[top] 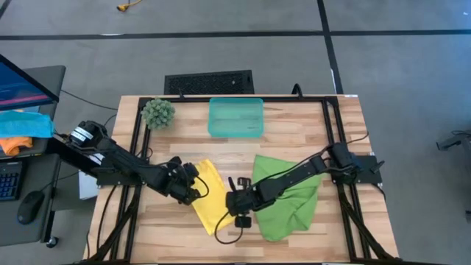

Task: Roll microfiber towels into tight, uniform cylinder then place into a basket
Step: Fold the yellow microfiber cloth

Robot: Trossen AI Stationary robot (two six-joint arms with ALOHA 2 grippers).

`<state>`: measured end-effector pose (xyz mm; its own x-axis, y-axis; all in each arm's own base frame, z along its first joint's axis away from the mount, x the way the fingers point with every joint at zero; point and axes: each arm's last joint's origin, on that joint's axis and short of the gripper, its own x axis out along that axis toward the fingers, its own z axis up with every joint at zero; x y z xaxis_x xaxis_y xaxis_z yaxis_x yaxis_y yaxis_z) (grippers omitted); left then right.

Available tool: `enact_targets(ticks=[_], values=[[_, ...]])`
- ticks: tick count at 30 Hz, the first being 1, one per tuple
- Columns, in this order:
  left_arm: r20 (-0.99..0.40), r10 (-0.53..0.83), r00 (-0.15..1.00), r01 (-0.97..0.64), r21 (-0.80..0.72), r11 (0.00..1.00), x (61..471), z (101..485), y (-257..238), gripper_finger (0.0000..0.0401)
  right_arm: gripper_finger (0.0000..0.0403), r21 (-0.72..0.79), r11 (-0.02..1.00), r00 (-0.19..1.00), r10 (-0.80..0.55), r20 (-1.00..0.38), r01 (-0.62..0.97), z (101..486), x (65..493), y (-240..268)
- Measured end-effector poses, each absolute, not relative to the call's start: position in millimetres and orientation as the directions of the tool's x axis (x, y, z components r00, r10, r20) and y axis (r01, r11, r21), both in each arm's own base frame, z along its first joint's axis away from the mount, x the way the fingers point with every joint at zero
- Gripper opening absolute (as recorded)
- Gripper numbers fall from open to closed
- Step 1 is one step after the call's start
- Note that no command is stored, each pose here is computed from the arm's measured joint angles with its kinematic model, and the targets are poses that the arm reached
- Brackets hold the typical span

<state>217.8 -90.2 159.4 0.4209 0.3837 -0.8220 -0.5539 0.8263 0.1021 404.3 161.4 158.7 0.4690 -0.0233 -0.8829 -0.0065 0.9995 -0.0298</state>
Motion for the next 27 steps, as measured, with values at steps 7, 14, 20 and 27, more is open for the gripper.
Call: enact_targets(ticks=[7,14,20,27], values=[[-0.792,0.359,0.494,-0.545,0.039,0.838,229.6,159.9,-90.1,0.0,0.0108,-0.226,0.973,0.479,-0.217,-0.851,0.04,186.2,379.9,166.1],[-0.795,0.373,0.479,-0.554,0.056,0.831,241.3,145.6,-85.6,0.0,0.0108,-0.297,0.954,0.411,-0.286,-0.866,0.038,180.8,365.8,158.7],[-0.85,0.331,0.41,-0.53,0.073,0.845,245.0,126.3,-86.1,0.0,0.0108,-0.334,0.942,0.33,-0.327,-0.886,0.037,164.4,355.2,148.9],[-0.839,0.353,0.414,-0.531,0.093,0.843,251.5,120.5,-80.7,0.0,0.0108,-0.34,0.938,0.303,-0.342,-0.89,0.06,157.1,352.8,140.9]])
